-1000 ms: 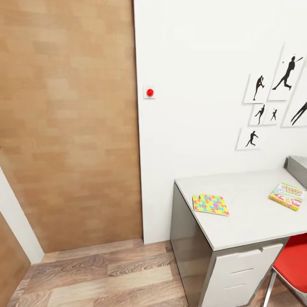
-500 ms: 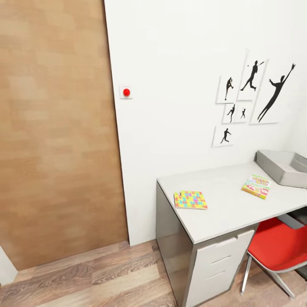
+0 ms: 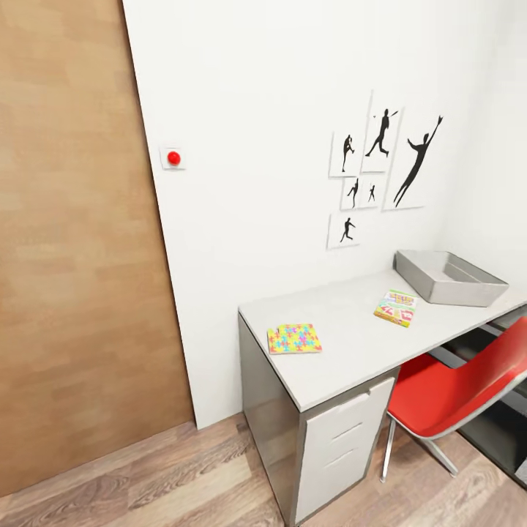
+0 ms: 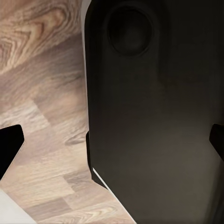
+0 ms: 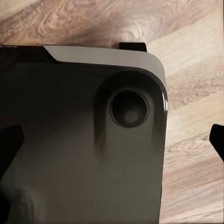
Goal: Put all the toys in the child's room - the three board games (two on the bed and one on the table), the two jigsaw puzzles on the table, and the tennis ball on the table - inside the toy box on the table in the child's room.
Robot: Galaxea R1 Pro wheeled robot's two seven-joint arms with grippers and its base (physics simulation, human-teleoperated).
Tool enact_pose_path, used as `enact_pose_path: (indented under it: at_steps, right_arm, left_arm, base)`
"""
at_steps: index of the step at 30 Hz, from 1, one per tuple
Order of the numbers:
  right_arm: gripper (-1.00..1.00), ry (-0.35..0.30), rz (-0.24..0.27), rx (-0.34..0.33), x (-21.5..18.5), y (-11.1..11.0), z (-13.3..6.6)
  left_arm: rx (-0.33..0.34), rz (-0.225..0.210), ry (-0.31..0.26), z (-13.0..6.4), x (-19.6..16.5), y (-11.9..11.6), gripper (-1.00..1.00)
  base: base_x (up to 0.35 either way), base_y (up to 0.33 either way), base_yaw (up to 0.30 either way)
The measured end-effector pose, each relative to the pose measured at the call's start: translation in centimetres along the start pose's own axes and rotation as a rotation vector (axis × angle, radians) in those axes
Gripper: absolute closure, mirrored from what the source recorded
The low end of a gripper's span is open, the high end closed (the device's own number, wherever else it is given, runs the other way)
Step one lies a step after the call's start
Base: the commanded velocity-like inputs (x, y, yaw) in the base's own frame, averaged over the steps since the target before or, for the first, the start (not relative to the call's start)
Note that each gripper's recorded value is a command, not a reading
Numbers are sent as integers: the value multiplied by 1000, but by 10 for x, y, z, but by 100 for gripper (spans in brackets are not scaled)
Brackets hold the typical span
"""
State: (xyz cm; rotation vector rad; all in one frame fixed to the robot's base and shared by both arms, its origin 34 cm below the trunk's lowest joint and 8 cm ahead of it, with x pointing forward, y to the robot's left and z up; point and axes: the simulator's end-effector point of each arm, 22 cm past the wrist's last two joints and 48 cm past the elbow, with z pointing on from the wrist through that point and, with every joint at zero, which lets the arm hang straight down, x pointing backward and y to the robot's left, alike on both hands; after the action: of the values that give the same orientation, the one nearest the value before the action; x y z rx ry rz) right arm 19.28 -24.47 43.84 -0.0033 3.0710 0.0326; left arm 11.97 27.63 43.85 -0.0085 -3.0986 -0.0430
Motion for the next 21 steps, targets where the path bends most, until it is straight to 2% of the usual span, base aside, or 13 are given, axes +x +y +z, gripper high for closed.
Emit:
enact_pose_path:
  at_steps: [21]
  right_arm:
    - [-100,-5,0,0,-2,0,0]
  left_arm:
    - [0,-1,0,0,0,0,-100]
  base:
    - [0,0,-288]
